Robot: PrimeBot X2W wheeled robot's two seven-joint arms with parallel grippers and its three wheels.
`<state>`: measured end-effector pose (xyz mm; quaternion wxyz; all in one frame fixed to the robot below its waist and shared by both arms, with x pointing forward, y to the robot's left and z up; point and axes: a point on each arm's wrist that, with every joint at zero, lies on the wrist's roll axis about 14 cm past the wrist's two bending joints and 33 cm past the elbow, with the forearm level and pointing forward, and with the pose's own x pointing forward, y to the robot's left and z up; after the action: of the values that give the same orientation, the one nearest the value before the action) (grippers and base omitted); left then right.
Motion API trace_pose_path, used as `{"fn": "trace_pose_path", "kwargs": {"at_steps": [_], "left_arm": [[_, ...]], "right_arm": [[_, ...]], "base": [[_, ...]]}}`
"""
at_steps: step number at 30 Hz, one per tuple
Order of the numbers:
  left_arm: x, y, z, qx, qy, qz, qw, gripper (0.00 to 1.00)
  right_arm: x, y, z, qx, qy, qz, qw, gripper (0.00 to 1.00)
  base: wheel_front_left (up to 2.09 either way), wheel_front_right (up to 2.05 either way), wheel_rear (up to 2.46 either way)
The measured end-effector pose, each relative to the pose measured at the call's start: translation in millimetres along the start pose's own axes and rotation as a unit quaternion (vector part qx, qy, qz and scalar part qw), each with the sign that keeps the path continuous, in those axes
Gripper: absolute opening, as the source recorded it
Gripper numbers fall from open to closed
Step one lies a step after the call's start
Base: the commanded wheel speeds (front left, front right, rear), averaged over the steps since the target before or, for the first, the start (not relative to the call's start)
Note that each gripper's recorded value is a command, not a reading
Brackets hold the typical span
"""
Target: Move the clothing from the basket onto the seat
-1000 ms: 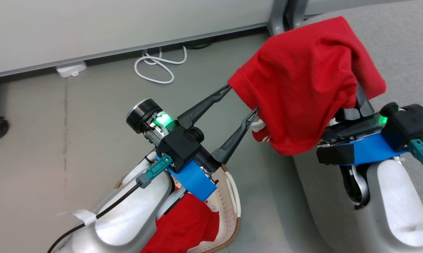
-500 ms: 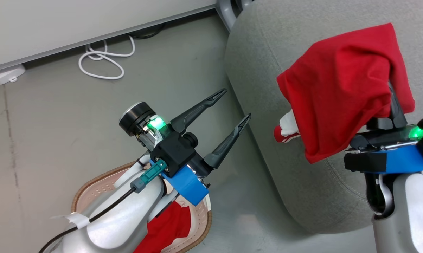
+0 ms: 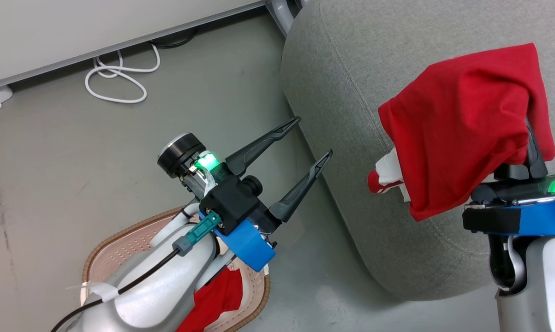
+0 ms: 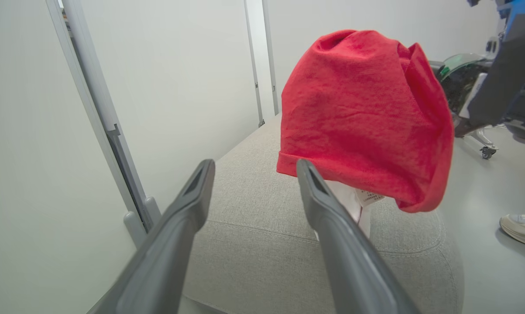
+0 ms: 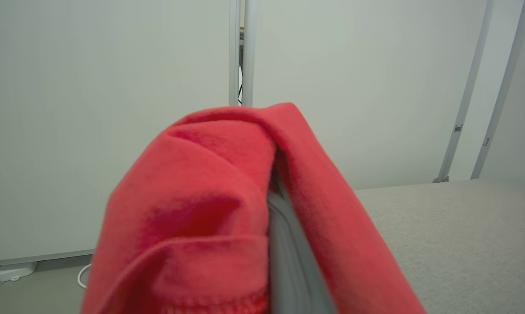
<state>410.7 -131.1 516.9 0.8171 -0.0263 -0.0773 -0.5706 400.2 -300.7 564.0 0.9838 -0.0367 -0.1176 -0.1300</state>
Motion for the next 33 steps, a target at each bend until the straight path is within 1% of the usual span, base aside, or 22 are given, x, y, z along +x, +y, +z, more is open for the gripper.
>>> {"fn": "trace_pose_path", "kwargs": {"at_steps": [3, 7, 10, 14, 18, 22, 24, 27, 30, 33], "left_arm": [[-1, 4, -1, 0.000, -0.001, 0.004, 1.000, 1.00], [-1, 12, -4, 0.003, -0.004, 0.009, 1.000, 1.00], [-1, 19, -10, 0.001, -0.005, 0.011, 1.000, 1.00], [0, 32, -22, -0.005, -0.007, 0.015, 1.000, 1.00], [-4, 47, -42, -0.014, -0.001, 0.021, 1.000, 1.00], [-8, 60, -65, -0.026, 0.007, 0.027, 0.999, 1.00], [-10, 64, -78, -0.031, 0.012, 0.025, 0.999, 1.00], [-15, 73, -97, -0.037, 0.019, 0.029, 0.999, 1.00], [-20, 79, -116, -0.048, 0.028, 0.034, 0.998, 1.00], [-27, 82, -134, -0.058, 0.040, 0.038, 0.997, 1.00]], "right_arm": [[8, 5, 4, -0.004, -0.009, 0.008, 1.000, 0.00], [40, 13, 34, -0.023, -0.064, 0.019, 0.998, 0.00], [64, 15, 54, -0.043, -0.103, 0.017, 0.994, 0.00], [97, 16, 80, -0.073, -0.156, 0.013, 0.985, 0.00], [130, 4, 92, -0.107, -0.188, 0.000, 0.976, 0.00], [159, -12, 92, -0.131, -0.203, -0.021, 0.970, 0.00], [173, -21, 85, -0.136, -0.201, -0.032, 0.970, 0.00], [190, -33, 54, -0.143, -0.171, -0.046, 0.974, 0.00], [203, -44, 6, -0.144, -0.118, -0.058, 0.981, 0.00], [204, -56, -53, -0.154, -0.043, -0.066, 0.985, 0.00]], "base": [[0.00, 0.00, 0.00], [0.00, 0.00, 0.00], [0.00, 0.00, 0.00], [0.00, 0.00, 0.00], [0.00, 0.00, 0.00], [0.00, 0.00, 0.00], [0.00, 0.00, 0.00], [0.00, 0.00, 0.00], [0.00, 0.00, 0.00], [0.00, 0.00, 0.00]]}}
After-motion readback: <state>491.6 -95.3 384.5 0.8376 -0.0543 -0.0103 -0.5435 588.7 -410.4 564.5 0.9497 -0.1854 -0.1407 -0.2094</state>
